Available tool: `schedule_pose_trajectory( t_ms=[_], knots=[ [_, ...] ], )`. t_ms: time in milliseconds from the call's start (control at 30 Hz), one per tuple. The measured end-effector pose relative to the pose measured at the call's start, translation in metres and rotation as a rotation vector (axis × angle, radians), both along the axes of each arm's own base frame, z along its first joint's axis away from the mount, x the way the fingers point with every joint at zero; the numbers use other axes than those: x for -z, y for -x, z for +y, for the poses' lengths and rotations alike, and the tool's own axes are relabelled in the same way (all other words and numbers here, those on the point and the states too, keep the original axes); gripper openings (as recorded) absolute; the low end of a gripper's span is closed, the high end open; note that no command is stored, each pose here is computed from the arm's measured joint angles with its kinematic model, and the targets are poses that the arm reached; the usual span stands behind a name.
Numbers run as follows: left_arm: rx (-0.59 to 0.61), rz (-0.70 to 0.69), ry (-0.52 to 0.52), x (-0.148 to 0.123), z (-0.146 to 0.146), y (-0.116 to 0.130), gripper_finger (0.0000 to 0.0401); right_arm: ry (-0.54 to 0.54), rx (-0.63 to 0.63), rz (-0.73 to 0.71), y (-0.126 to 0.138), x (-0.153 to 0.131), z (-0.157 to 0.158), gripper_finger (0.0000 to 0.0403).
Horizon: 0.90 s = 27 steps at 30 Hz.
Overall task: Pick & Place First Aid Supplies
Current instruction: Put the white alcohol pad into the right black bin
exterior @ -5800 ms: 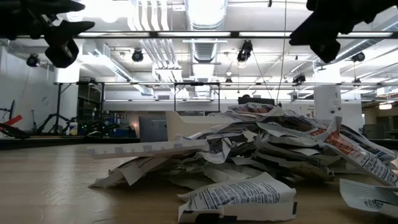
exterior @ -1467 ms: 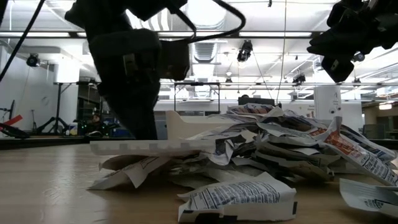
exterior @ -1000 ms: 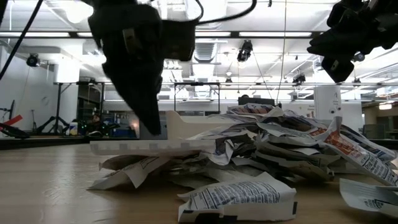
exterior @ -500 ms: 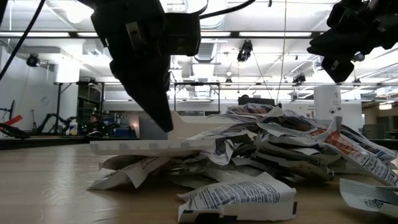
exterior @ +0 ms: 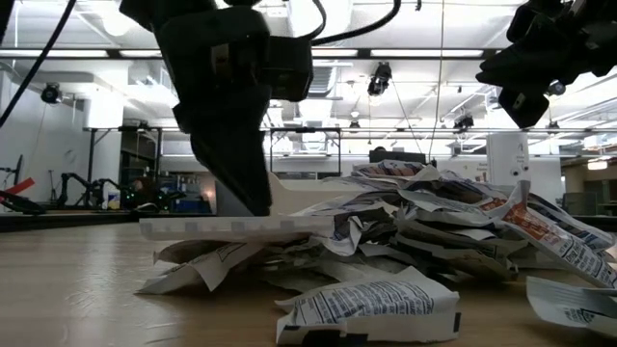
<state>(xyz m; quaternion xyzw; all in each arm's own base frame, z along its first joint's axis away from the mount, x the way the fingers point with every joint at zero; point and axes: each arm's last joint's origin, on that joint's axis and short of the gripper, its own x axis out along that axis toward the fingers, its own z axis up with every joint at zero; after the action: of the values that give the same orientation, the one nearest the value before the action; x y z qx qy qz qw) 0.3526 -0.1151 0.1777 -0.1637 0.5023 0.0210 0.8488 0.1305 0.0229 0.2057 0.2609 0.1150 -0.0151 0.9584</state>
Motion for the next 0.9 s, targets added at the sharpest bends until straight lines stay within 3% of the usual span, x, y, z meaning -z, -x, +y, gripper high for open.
schedule_pose_trajectory(
  t_ms=[500, 900],
  knots=[
    [-0.040, 0.033, -0.008, 0.027, 0.001, -0.002, 0.0122, 0.001, 0.003, 0.000, 0.000, 0.000, 0.000, 0.0057],
    [-0.060, 0.041, -0.001, 0.030, 0.006, -0.003, 0.0006, 0.001, 0.003, 0.000, 0.000, 0.000, 0.000, 0.0057]
  ],
)
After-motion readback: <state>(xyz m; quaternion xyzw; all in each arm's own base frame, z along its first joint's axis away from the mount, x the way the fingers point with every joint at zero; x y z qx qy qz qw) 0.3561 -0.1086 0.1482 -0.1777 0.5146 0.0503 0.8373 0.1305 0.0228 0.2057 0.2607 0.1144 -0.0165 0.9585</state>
